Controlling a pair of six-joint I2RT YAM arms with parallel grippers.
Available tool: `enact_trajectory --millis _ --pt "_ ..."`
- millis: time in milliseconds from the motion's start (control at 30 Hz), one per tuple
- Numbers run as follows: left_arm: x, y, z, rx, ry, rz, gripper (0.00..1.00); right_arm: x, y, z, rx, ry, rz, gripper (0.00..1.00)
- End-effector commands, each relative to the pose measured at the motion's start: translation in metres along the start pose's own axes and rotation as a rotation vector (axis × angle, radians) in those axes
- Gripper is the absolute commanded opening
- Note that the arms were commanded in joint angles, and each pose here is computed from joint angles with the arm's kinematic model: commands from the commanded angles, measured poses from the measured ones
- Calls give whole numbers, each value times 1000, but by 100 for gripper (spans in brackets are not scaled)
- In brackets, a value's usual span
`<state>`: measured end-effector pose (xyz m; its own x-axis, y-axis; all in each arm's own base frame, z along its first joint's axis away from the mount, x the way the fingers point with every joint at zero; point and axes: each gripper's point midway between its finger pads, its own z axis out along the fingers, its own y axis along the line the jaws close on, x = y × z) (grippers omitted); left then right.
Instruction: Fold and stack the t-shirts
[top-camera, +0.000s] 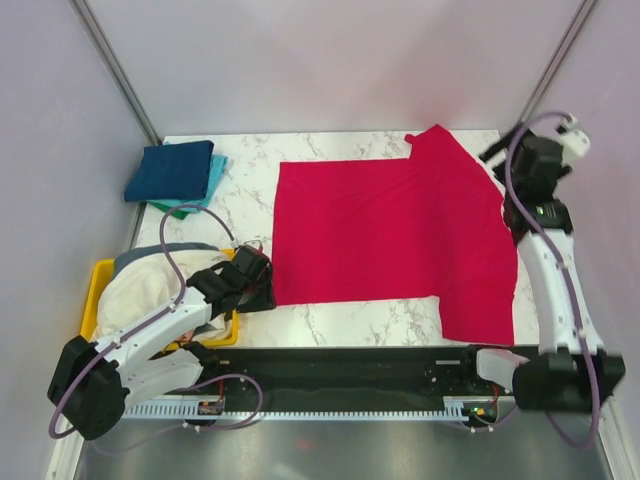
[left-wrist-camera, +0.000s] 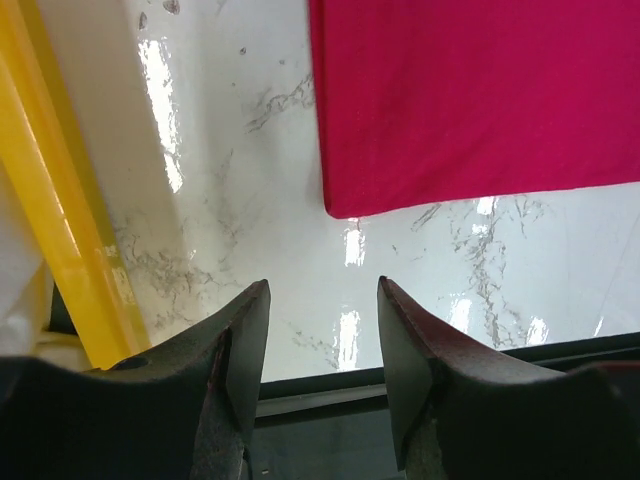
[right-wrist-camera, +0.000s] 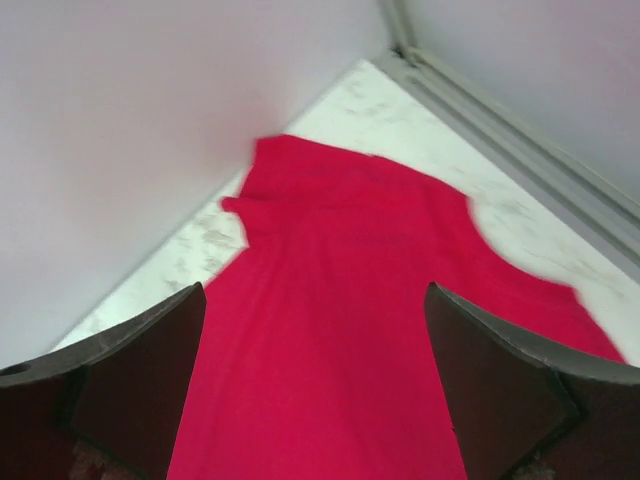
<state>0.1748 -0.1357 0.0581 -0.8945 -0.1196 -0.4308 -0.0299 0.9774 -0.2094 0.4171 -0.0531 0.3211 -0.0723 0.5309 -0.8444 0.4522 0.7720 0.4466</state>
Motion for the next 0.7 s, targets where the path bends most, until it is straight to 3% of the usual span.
enact_trajectory --millis 0,33,133,367,533,667 --pt "-11 -7 9 32 -82 -66 55 67 -91 -32 216 90 -8 98" --pt "-11 -8 12 42 -81 -64 56 63 -97 -51 196 58 6 98" --pt "-9 -12 26 66 -89 -54 56 111 -143 -74 278 155 14 98" --pt "-4 -16 61 60 -63 -42 55 144 -156 -87 239 229 93 98" --pt "-13 -17 64 59 -106 -68 45 167 -157 -96 211 287 130 98" --pt "-12 -22 65 92 -101 -60 30 198 -178 -107 303 367 167 98"
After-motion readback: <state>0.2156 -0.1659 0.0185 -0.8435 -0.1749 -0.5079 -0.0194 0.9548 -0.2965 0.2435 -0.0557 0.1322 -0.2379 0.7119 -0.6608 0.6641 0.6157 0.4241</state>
